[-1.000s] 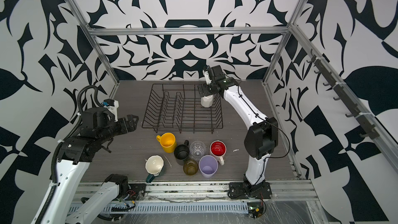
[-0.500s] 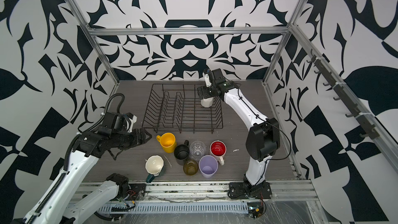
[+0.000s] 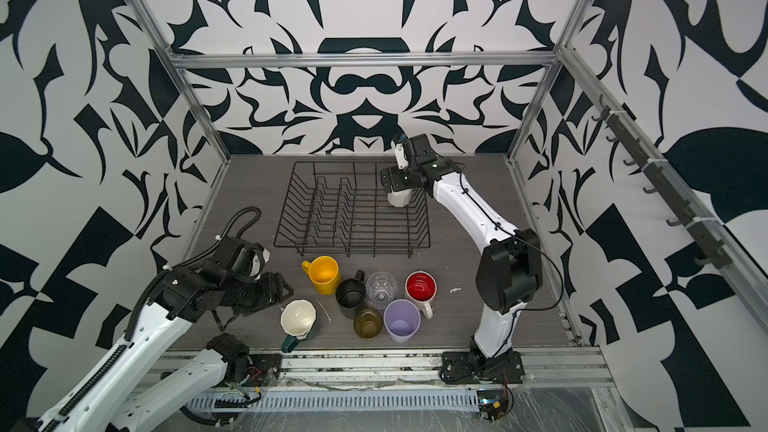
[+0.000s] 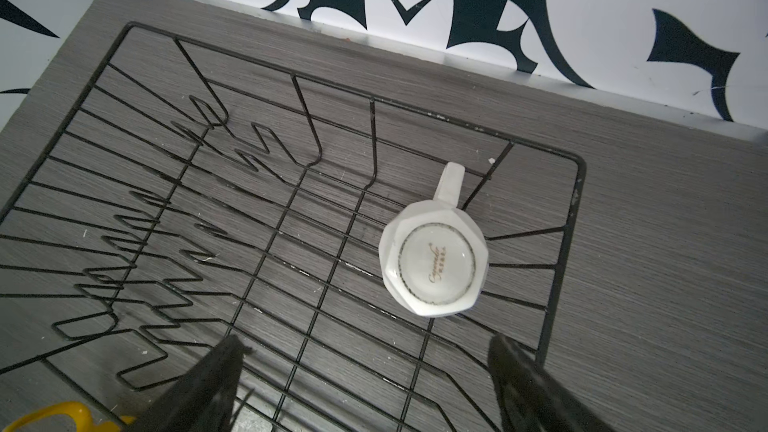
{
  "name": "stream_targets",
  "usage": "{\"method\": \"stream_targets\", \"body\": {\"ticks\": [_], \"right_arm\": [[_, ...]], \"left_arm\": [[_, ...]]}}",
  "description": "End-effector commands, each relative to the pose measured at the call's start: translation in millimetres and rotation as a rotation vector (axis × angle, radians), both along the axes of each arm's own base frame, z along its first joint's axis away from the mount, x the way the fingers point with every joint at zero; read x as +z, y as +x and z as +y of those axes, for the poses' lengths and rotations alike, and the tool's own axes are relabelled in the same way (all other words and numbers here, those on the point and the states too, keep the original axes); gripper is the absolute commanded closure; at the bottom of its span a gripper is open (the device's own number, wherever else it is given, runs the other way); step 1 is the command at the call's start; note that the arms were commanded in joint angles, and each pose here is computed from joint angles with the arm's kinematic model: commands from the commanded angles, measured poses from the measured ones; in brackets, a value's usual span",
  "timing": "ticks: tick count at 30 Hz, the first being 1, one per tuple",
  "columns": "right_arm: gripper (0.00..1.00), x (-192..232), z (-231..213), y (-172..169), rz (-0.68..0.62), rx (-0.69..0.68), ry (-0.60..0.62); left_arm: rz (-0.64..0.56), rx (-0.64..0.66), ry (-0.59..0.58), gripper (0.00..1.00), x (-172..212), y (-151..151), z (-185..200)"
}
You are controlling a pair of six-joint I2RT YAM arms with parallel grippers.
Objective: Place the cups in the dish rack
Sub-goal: 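Release the white mug with the right gripper while the left gripper reaches the green mug, then grasp the dark green mug's rim with the left gripper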
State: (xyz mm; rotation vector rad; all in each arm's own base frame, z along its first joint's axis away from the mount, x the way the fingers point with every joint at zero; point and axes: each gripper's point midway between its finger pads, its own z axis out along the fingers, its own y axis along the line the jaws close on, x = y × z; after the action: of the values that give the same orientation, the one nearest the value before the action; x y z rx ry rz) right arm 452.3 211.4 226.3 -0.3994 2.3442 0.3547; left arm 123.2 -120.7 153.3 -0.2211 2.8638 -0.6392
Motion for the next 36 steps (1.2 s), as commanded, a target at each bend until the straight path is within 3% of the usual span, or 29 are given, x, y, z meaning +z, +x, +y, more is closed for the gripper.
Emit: {"method": "stream_targets", "body": {"ticks": [1,16,36], "right_arm": [[0.06,29,-1,-2,-0.068,-0.004,0.046],[0.06,26,-1,-5,-0.066,-0.004,0.052],[0.06,18,-1,-6,-0.062,-0.004,0.050]], "left_arm": [[0.078,0.022,0.039,0.39,-13,-20,9],[0.148,-0.020,0.162,0.43,-34,-32,12],[0.155,-0.020,0.137,0.50,-54,-24,-9]]}}
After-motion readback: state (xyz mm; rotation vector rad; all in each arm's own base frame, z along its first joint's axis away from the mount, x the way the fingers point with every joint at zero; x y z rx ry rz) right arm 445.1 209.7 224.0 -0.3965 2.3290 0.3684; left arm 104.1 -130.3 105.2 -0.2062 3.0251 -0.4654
